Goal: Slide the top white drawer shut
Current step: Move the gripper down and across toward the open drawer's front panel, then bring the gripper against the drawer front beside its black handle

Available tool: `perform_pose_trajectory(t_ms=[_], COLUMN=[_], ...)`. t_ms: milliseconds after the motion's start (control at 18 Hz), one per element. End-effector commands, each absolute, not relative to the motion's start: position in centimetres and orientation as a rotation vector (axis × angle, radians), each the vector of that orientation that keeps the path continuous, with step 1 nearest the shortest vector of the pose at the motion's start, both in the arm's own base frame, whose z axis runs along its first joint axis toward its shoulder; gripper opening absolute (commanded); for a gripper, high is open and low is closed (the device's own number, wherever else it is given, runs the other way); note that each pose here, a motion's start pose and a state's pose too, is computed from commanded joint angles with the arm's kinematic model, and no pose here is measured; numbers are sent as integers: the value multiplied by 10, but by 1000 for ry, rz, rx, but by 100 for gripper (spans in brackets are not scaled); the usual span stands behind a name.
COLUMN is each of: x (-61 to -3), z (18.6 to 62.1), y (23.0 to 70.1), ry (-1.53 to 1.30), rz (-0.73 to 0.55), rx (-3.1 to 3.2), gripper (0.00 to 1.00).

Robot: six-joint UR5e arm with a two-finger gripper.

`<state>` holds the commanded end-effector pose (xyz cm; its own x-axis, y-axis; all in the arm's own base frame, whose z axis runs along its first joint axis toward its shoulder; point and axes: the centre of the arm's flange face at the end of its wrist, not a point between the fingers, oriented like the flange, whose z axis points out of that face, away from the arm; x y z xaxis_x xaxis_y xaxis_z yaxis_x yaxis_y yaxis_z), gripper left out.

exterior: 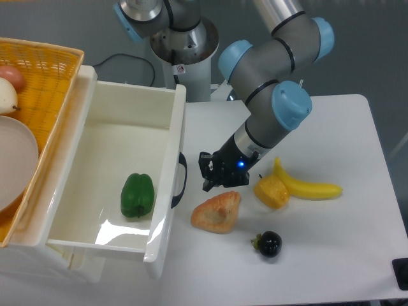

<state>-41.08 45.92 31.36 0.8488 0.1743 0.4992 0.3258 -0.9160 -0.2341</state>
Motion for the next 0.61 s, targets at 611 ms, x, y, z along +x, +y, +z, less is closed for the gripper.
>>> perform_pose_trajectory(t_ms=[611], x=[-395], z=[339], y=[461], ry=[-370], rz=[-744], rx=[-2701], gripper=[0])
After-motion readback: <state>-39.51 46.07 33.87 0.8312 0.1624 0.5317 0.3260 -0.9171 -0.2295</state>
